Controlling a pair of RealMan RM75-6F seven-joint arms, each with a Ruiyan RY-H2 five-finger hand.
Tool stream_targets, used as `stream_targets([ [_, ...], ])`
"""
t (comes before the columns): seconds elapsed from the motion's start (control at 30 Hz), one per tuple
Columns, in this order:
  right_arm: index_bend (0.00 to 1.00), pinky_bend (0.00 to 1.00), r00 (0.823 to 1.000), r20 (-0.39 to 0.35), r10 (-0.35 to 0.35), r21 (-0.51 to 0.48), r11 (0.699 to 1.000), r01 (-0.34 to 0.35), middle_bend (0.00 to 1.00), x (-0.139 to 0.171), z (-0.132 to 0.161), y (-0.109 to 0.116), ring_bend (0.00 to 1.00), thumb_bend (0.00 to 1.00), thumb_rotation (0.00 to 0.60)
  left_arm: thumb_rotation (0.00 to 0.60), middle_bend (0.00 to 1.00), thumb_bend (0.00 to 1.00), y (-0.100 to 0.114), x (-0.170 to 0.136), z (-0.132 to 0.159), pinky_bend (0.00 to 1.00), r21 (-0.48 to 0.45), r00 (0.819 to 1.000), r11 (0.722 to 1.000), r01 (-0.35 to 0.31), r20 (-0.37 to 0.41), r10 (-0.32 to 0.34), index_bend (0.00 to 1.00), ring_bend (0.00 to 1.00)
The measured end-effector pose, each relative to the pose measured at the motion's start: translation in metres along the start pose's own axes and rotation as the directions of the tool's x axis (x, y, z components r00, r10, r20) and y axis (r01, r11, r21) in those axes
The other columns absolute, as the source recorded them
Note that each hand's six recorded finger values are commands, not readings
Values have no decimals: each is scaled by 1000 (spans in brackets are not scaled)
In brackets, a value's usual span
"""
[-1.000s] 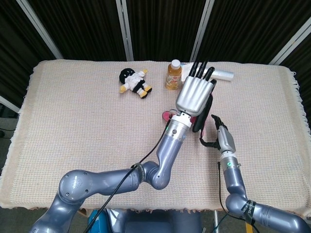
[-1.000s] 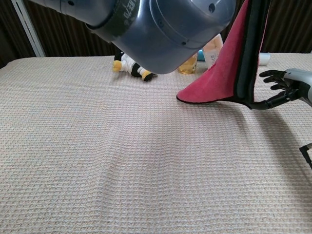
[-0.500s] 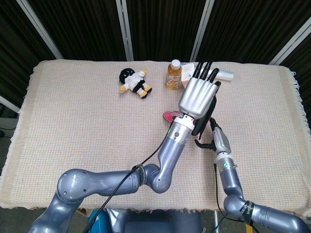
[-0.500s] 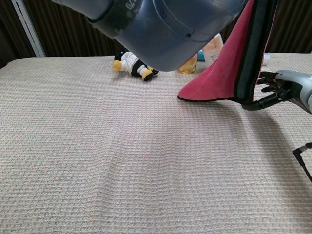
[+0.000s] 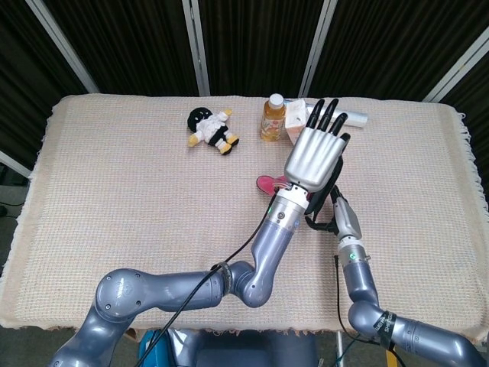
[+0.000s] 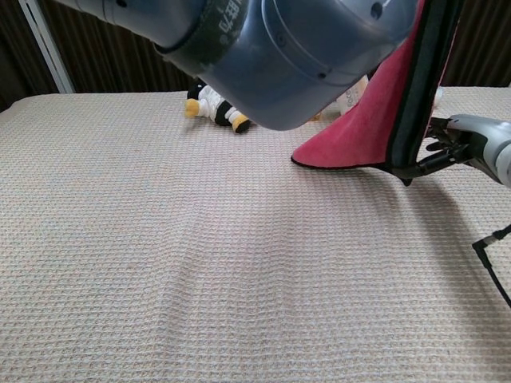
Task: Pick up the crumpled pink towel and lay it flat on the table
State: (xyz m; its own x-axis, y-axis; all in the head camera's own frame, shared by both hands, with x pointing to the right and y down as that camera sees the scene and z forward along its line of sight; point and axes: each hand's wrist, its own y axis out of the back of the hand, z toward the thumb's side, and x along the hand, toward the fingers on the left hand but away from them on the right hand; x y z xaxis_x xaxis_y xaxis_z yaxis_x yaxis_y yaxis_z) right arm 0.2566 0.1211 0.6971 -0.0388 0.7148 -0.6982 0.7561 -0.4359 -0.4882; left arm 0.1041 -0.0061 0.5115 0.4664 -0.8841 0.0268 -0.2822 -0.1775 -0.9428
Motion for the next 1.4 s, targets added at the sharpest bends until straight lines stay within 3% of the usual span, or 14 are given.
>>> stream_targets([
  [0.13,11,0,1000,11,-8,-1,1000,8,0,-3,-4,1,0,278,600,600,185,582,3,0,-3,0,0,1000,1000,-8,-2,8,581,0],
  [0.3,148,0,999,15,-33,-7,999,33,0,-4,-8,6,0,339,600,600,184,582,6,1,-10,0,3,1000,1000,-15,-15,15,581,0],
  [0.47,220,0,997,12,-77,-32,996,77,0,-3,-13,16,0,358,600,600,185,582,10,0,-22,0,5,999,1000,-20,-27,20,581,0],
  [1.1,331,0,984,-3,-181,-72,981,180,35,-6,-15,39,0,439,600,600,179,582,21,-13,-55,0,-40,1000,999,2,0,-2,581,0],
  [1.4,571,0,978,-7,-209,-79,975,208,162,-8,-15,45,0,462,600,600,178,582,22,-18,-66,0,-56,1000,998,24,10,-23,581,0],
])
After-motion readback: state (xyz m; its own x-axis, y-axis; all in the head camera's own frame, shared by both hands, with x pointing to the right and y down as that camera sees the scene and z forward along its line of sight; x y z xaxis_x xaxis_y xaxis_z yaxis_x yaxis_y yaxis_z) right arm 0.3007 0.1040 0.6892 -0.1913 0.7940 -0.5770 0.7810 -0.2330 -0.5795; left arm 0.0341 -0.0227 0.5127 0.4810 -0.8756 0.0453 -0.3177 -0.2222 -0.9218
